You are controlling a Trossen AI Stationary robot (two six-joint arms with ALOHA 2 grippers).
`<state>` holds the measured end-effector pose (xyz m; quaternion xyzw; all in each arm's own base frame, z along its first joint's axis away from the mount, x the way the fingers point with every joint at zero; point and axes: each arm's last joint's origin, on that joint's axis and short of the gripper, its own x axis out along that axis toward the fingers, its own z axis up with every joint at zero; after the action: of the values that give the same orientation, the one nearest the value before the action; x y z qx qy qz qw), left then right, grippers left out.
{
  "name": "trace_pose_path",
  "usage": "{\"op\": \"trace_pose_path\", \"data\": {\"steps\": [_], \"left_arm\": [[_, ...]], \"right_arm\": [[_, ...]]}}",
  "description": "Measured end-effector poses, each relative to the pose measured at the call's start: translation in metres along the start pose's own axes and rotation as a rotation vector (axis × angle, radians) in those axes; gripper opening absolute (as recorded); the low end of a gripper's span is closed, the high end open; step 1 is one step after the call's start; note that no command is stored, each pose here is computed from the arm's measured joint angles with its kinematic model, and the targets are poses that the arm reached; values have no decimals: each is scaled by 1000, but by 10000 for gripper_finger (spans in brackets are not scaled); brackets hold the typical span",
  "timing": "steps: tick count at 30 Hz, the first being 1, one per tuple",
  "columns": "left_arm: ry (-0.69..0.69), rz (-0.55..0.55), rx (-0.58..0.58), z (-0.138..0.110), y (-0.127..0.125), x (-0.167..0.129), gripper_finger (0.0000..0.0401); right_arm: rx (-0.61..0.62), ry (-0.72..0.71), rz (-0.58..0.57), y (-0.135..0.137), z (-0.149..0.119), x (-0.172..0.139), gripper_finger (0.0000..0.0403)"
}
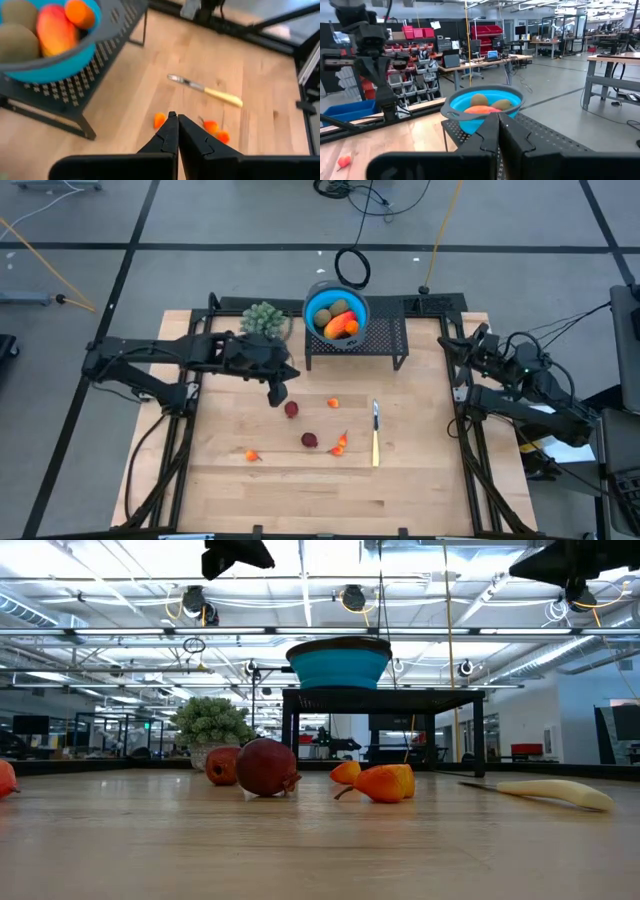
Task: Pick & Place Fruit
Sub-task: Put the orange peach into the blue strainer bowl on the shelf
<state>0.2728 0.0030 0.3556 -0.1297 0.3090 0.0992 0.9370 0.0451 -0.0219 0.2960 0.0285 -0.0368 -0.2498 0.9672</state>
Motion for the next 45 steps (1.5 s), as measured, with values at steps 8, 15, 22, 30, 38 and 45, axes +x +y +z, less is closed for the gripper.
{"op": "trace_pose_path", "data": {"steps": [8,15,22,30,38,45], "left_arm": [[204,38,-80,6,-20,20,5],[434,17,-307,-13,-33,37,5],[647,44,-380,-39,-56,52,6],[802,84,-184,-71,-82,66,6],[915,62,85,-101,-107,77,20],[1103,144,252,-131,-117,78,21]], "right_arm": [[0,7,0,-1,-21,2,0],[-2,19,-1,-1,-34,6,0],[-10,31,-1,-1,-39,8,0],[-50,30,1,-1,-38,8,0],[-56,31,2,-1,-39,8,0],[-56,34,2,-1,-39,8,0]]}}
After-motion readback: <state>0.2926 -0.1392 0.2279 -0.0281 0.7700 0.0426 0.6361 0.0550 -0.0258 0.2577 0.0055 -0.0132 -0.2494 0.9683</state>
